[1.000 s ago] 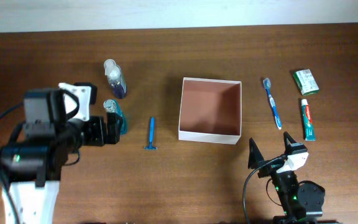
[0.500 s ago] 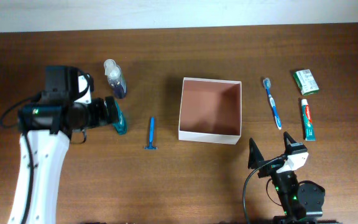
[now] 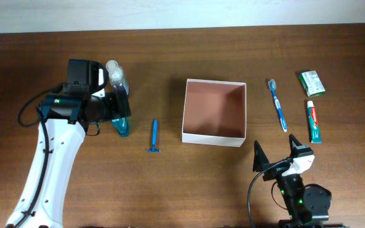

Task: Pack container
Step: 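Lower the left gripper over the Listerine bottle and close on it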

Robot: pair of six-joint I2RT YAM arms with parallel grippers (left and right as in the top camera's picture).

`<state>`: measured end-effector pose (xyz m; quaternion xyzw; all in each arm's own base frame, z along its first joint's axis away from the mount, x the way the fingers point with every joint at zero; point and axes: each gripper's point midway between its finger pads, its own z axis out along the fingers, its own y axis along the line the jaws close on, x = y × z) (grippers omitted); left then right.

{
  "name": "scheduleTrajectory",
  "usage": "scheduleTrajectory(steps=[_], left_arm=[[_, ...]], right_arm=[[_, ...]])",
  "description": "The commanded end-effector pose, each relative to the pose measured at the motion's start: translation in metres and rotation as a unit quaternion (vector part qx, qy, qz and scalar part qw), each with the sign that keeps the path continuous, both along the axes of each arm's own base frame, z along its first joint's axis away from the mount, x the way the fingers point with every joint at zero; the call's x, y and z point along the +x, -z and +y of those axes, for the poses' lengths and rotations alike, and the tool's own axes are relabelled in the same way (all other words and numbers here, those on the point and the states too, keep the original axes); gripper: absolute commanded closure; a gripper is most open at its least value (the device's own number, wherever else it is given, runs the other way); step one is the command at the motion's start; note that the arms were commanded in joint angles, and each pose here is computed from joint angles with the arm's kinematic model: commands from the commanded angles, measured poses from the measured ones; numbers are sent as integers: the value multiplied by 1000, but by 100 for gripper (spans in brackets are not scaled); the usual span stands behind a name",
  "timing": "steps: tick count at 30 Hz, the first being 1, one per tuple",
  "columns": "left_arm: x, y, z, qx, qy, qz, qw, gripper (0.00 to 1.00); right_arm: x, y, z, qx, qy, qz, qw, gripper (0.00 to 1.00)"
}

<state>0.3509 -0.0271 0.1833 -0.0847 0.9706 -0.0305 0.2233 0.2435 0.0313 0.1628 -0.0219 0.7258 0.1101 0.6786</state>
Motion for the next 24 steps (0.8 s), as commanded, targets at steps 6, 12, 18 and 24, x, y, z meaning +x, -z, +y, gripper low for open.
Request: scheduleTrajectory(steps=[6, 12, 18, 24], left_arm=[[15, 22, 4, 13, -16, 26, 999, 1], [17, 30, 3, 15, -13, 36, 999, 1], [21, 29, 1, 16, -6, 26, 1000, 1], [26, 26, 1, 20, 4, 15, 1000, 1]], right_arm=[[-1, 2, 2, -4, -4, 0, 1000, 2], [-1, 2, 2, -4, -4, 0, 1000, 1], [-1, 2, 2, -4, -4, 0, 1000, 2], [-1, 2, 2, -4, -4, 0, 1000, 1]])
